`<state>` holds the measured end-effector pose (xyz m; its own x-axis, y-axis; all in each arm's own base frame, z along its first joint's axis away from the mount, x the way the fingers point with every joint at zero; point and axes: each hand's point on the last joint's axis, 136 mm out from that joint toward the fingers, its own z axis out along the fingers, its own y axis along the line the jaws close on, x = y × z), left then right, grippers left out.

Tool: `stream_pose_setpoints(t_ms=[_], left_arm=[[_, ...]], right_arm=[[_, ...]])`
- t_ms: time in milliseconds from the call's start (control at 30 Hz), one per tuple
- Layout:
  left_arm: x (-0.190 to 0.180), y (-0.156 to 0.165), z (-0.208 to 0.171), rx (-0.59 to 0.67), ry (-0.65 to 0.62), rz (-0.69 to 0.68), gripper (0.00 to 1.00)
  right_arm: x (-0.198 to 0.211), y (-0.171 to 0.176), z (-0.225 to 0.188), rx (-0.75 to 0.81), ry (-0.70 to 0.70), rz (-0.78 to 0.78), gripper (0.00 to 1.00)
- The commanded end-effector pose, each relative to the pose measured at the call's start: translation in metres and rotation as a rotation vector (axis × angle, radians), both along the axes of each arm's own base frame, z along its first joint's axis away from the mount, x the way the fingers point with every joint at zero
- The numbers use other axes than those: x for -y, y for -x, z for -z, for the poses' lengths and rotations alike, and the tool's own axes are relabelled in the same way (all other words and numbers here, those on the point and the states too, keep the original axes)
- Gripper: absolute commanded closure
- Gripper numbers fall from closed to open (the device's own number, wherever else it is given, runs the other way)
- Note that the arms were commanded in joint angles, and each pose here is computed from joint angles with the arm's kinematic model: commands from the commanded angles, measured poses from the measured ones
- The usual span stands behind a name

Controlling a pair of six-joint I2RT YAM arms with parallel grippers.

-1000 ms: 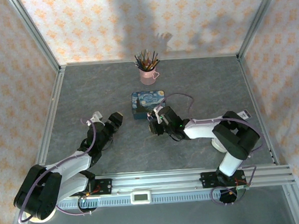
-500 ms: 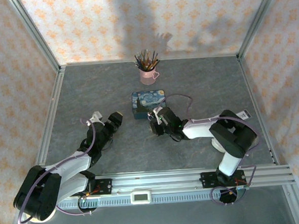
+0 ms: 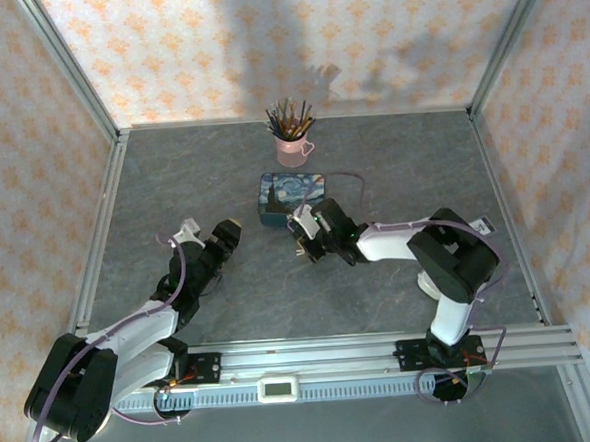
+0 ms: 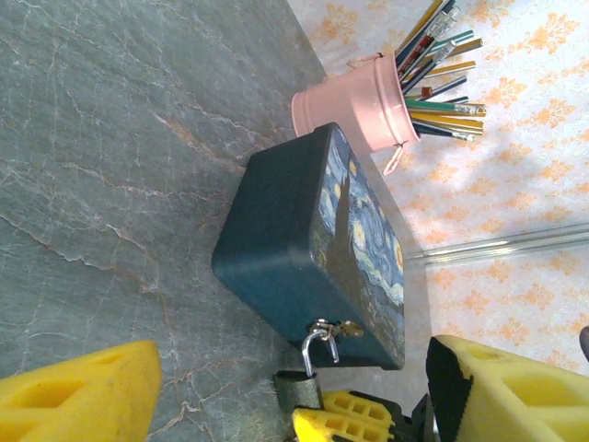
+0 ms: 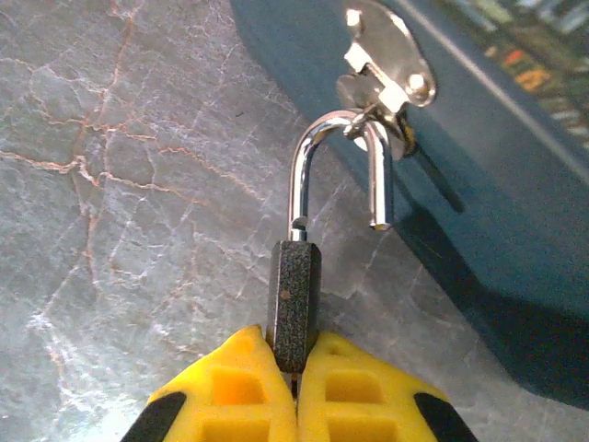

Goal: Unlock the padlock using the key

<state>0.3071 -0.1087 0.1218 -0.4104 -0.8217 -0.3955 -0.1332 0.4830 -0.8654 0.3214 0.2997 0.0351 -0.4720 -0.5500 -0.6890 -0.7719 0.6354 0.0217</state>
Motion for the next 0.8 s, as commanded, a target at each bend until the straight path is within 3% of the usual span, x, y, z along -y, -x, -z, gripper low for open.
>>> stream_pose_setpoints(t_ms=[0,233,433,767], left_arm=[[-0.001,0.0,-0.003,0.005,-0.012,0.006,0.27],[0.013,-0.004,0.0,0.02,-0.017,0.054,0.44],[0.038,-0.02,0.001,0.031,-0.027,0.08,0.45],[0.079,-0.054,0.025,0.001,0.008,0.1,0.59]], right_arm=[[-0.006,-0.006,0.003,0.02,0.056,-0.081,1.0],[-0.029,-0.009,-0.006,-0.042,-0.003,-0.132,1.0],[-0.037,-0.008,-0.002,-0.109,-0.05,-0.107,1.0],[-0.043,-0.003,-0.009,-0.16,-0.125,-0.105,1.0]])
